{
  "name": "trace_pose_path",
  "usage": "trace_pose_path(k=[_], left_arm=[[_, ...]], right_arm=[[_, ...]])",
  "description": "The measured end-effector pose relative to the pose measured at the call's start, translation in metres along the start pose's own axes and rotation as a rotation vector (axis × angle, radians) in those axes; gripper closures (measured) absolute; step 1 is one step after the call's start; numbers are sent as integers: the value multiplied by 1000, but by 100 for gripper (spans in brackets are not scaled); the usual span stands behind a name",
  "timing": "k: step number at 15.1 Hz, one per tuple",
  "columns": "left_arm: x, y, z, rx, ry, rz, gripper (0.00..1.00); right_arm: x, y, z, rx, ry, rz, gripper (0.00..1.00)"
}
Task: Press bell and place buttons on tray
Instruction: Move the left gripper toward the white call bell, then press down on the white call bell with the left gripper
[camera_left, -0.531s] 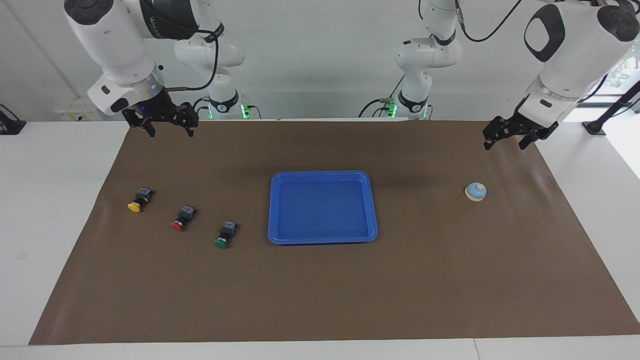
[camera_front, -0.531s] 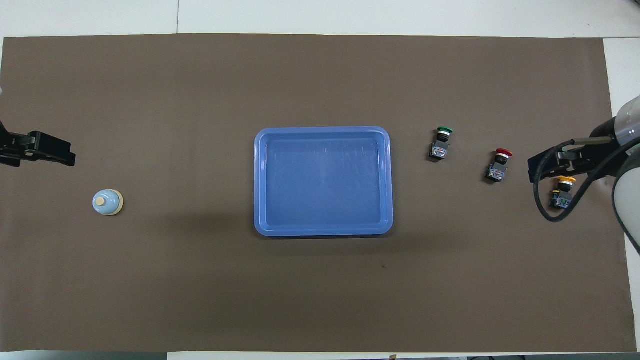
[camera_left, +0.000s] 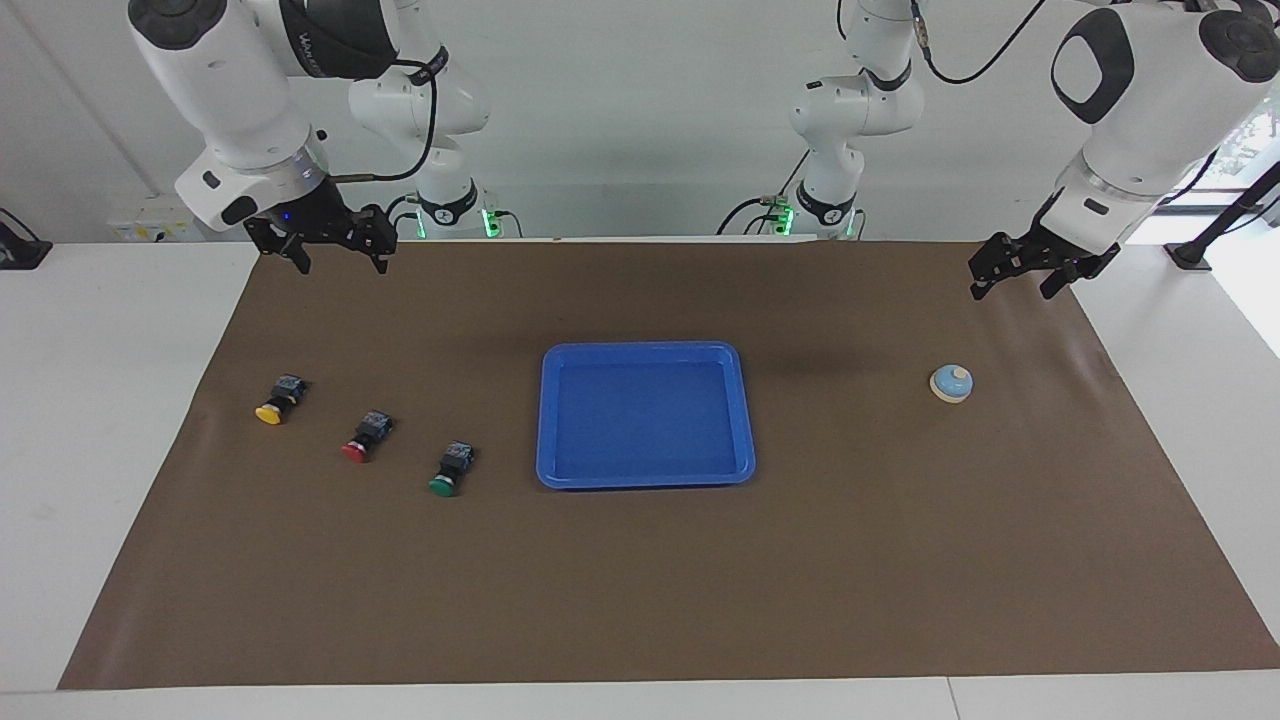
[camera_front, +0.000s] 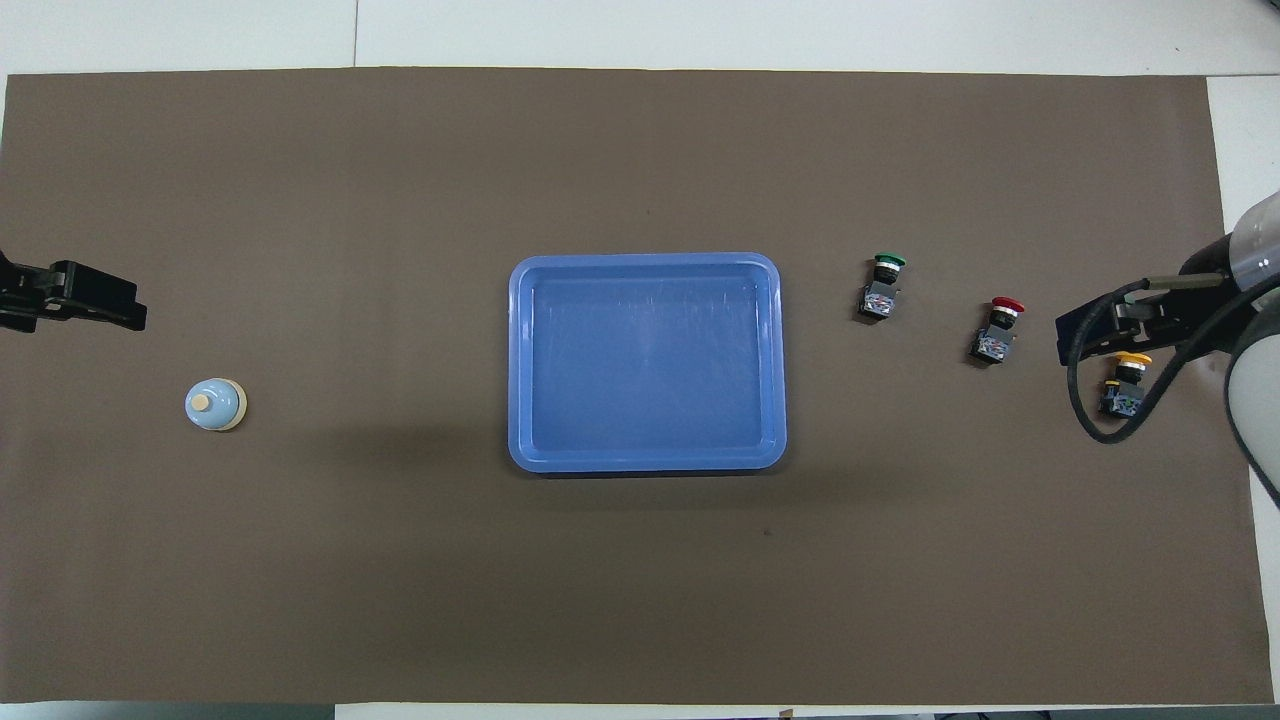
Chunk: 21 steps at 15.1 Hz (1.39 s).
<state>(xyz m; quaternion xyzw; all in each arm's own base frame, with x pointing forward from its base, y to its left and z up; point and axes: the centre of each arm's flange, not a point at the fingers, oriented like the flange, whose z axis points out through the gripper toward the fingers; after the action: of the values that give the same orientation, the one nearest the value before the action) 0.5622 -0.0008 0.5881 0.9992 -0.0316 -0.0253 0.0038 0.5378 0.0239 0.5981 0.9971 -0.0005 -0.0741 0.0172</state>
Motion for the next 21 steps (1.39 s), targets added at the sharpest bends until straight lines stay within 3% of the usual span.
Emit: trace_pose_path(k=[3,5,6,8,13,21], left_arm=[[1,-16,15,0,7,-28,45],[1,-32,45,0,8,-53,70],[1,-39,64,0,15,-57,76],[2,-49,106,1,25,-54,99],[-17,-76,193,-11,-37,-47,99],[-28,-77,223,-8,-16,-35,99]], right_arm=[[0,0,0,0,0,0,0],[0,0,0,0,0,0,0],[0,0,0,0,0,0,0],[0,0,0,0,0,0,0],[0,0,0,0,0,0,0],[0,0,0,0,0,0,0]])
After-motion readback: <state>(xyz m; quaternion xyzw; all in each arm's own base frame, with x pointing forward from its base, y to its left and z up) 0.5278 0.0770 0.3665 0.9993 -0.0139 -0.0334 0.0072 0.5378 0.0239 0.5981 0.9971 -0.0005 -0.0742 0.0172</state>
